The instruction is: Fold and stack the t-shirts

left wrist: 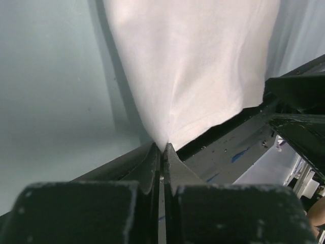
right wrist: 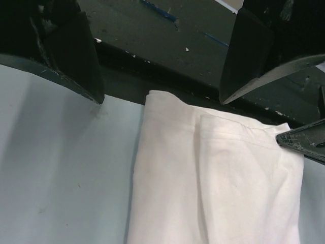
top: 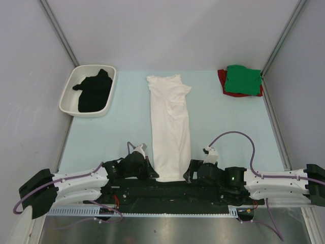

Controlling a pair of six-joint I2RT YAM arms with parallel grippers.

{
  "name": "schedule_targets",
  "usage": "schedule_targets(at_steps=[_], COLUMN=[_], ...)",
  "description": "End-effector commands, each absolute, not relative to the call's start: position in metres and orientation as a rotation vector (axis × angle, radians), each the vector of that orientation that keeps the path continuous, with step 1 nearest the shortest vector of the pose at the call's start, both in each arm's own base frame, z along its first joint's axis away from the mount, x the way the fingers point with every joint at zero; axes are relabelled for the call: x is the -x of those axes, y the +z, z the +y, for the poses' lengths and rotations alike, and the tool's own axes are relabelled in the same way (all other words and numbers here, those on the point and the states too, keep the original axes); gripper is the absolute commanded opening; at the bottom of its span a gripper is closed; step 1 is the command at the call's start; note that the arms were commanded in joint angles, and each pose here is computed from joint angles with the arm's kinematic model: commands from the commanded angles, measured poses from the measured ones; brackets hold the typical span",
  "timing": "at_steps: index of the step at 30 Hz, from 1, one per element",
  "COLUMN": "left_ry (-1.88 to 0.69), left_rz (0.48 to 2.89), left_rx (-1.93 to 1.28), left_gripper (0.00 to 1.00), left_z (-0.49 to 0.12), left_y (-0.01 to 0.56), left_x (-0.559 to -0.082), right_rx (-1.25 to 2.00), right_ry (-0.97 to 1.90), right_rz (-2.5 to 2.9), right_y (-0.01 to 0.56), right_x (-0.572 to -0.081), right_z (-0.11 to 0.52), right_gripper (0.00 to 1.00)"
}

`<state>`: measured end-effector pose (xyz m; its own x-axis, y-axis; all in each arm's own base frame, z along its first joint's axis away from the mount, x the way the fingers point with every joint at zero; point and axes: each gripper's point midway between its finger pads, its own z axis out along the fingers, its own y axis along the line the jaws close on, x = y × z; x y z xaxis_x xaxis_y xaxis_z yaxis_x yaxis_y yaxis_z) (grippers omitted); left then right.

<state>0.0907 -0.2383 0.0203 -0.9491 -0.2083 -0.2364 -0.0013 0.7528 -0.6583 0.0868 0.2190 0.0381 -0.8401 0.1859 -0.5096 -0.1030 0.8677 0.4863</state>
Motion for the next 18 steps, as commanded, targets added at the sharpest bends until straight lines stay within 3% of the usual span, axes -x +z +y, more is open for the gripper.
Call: schedule_targets(at_steps=[1, 3, 7, 10, 18], left_ry=[-0.97, -0.972, -0.978, -0.982, -0.996], left_rz=[2.614, 2.611, 2.614, 2.619, 2.617], left_rx=[0.161, 0.164, 0.175, 0.181, 0.188], left_gripper=[0.0, 0.0, 0.0, 0.0, 0.0], left_z=[-0.23, -0.227, -0.226, -0.225, -0.225], left_y=[0.025, 0.025, 0.022, 0.019, 0.017], left_x=[-0.094, -0.093, -0.092, -0.09, -0.089], right_rx=[-0.141, -0.153, -0.19, -0.208, -0.248], right_ry=[0.75, 0.772, 0.817, 0.823, 0.82], right_rz=[2.457, 2.456, 2.471, 2.482, 2.509], right_y=[0.036, 0.032, 0.024, 0.02, 0.0], right_x=[-0.09, -0.09, -0.087, -0.085, -0.086], right_z=[0.227, 0.229, 0.231, 0.231, 0.228], right_gripper=[0.99, 0.93, 0.7, 0.61, 0.48])
